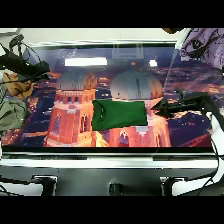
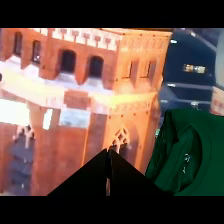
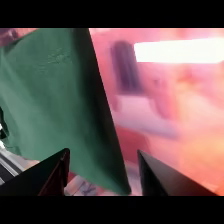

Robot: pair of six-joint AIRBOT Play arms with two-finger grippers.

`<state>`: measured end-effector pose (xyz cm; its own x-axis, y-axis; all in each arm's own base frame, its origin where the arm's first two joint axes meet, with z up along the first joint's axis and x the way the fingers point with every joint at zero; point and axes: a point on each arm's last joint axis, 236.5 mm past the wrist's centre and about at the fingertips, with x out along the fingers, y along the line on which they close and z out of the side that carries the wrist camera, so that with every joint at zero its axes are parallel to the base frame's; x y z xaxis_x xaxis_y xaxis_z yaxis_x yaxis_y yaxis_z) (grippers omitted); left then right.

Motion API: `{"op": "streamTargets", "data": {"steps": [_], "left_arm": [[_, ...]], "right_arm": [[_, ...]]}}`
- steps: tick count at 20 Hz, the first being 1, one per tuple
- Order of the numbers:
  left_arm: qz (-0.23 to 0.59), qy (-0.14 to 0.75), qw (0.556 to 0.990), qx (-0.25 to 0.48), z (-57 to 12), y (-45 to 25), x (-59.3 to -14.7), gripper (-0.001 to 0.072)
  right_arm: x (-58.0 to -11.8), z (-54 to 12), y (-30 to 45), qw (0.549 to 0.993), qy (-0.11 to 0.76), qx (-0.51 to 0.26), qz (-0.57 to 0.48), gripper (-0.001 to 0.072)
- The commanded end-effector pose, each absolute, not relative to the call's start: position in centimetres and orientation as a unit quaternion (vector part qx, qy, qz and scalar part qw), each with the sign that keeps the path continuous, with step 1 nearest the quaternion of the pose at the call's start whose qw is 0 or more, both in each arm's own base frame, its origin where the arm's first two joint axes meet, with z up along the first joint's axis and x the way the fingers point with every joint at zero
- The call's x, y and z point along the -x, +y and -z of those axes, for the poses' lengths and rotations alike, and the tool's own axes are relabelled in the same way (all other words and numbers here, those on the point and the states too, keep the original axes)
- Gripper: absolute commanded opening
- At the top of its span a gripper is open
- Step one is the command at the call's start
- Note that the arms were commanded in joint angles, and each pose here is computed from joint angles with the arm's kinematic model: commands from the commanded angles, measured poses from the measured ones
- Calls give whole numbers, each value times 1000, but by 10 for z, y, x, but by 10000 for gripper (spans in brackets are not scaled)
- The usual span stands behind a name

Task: Fold the clothes and pants, and hang the long-sleeved shirts on hangers.

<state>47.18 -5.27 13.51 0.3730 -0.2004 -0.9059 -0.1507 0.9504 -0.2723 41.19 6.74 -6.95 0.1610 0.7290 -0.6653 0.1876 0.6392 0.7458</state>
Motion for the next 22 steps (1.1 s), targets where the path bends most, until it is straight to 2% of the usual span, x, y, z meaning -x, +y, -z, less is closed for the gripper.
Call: {"op": "streamTargets", "data": {"steps": [1, 3, 5, 7, 9, 13, 17, 22], "left_arm": [[14, 560, 813, 158, -135, -52, -472, 19], [15, 560, 813, 157, -135, -52, -472, 19], [15, 560, 813, 157, -135, -52, -472, 19], [15, 560, 813, 157, -135, -52, -472, 19], [15, 560, 813, 157, -135, -52, -472, 18], [15, 561, 813, 157, -135, -52, -471, 19], [15, 561, 813, 157, -135, -52, -471, 19], [14, 565, 810, 156, -134, -52, -469, 19]], "right_arm": [[-418, 96, 99, 671, 614, -357, -213, 474], [-420, 104, 116, 674, 616, -347, -215, 464], [-422, 107, 130, 678, 615, -338, -218, 348], [-422, 100, 141, 677, 615, -332, -232, 23], [-438, 75, 138, 692, 596, -332, -237, 29], [-501, 7, 109, 753, 542, -313, -203, 28], [-551, -57, 64, 820, 484, -284, -113, 28], [-581, -129, 2, 876, 407, -259, -12, 27]]}}
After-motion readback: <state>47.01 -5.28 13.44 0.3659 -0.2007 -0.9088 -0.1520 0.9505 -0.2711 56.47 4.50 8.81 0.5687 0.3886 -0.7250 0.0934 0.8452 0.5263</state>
